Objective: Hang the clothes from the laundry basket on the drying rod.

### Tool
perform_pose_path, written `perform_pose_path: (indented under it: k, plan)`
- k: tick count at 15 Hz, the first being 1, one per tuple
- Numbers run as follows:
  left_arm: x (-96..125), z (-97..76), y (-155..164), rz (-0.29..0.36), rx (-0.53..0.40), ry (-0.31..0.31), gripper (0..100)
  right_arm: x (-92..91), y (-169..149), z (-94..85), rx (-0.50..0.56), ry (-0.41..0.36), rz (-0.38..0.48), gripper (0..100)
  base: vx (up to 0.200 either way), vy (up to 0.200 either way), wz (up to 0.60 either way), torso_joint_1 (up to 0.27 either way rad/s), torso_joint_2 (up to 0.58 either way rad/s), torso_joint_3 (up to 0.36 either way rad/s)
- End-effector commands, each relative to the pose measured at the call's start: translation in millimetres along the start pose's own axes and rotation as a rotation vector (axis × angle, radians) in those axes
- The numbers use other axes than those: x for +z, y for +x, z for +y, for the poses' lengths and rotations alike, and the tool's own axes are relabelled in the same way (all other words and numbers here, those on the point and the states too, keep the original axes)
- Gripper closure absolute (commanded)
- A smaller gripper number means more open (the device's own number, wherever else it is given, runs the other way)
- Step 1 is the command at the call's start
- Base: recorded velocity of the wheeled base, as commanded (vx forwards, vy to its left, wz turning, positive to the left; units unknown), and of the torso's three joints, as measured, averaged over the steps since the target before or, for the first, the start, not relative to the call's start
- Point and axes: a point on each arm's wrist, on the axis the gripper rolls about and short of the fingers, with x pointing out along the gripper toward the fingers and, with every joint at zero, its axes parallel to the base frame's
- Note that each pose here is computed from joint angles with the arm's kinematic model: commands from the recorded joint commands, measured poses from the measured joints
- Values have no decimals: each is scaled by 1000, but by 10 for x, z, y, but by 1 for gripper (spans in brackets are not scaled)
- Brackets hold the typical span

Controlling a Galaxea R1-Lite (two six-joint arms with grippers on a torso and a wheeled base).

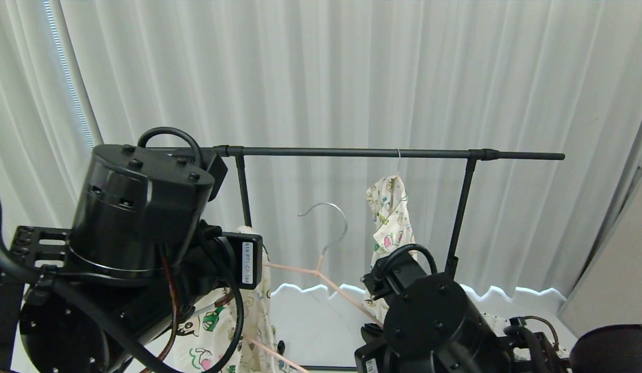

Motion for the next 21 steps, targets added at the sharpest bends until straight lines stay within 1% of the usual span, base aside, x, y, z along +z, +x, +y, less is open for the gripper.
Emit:
perform_pose_path:
  k: [1,4,6,8,9,12,13,16,17,19,21]
  plan:
    - [18,30,-44,-13,-2,-10,100,-30,124,61,-11,-10,16,100,0,0,0,0,0,0]
    - [48,69,-75,-27,1,-25,100,-65,149,87,-26,-19,16,100,0,0,0,0,0,0]
    - [151,198,-11,-44,60,-72,100,-112,94,129,-18,-22,19,100,0,0,0,0,0,0]
    - [119,229,0,-35,72,-70,100,-63,49,105,-37,-13,-9,100,0,0,0,0,0,0]
    - [93,236,0,-29,74,-65,100,-30,6,63,-53,-5,-20,100,0,0,0,0,0,0]
    - [24,238,26,-7,80,-47,100,85,-58,-156,-169,15,-44,100,0,0,0,0,0,0]
    - [6,236,28,-1,79,-41,100,126,-74,-207,-191,25,-56,100,0,0,0,0,0,0]
    - [4,224,36,1,77,-38,100,163,-119,-235,-222,34,-89,100,0,0,0,0,0,0]
    - [-4,181,8,-1,56,-29,100,181,-111,-225,-233,38,-104,100,0,0,0,0,0,0]
    - [-11,98,-48,-8,15,-14,100,173,-62,-174,-229,30,-99,100,0,0,0,0,0,0]
    - [-23,-24,-117,-14,-42,10,100,137,-43,-19,-188,11,-101,100,0,0,0,0,0,0]
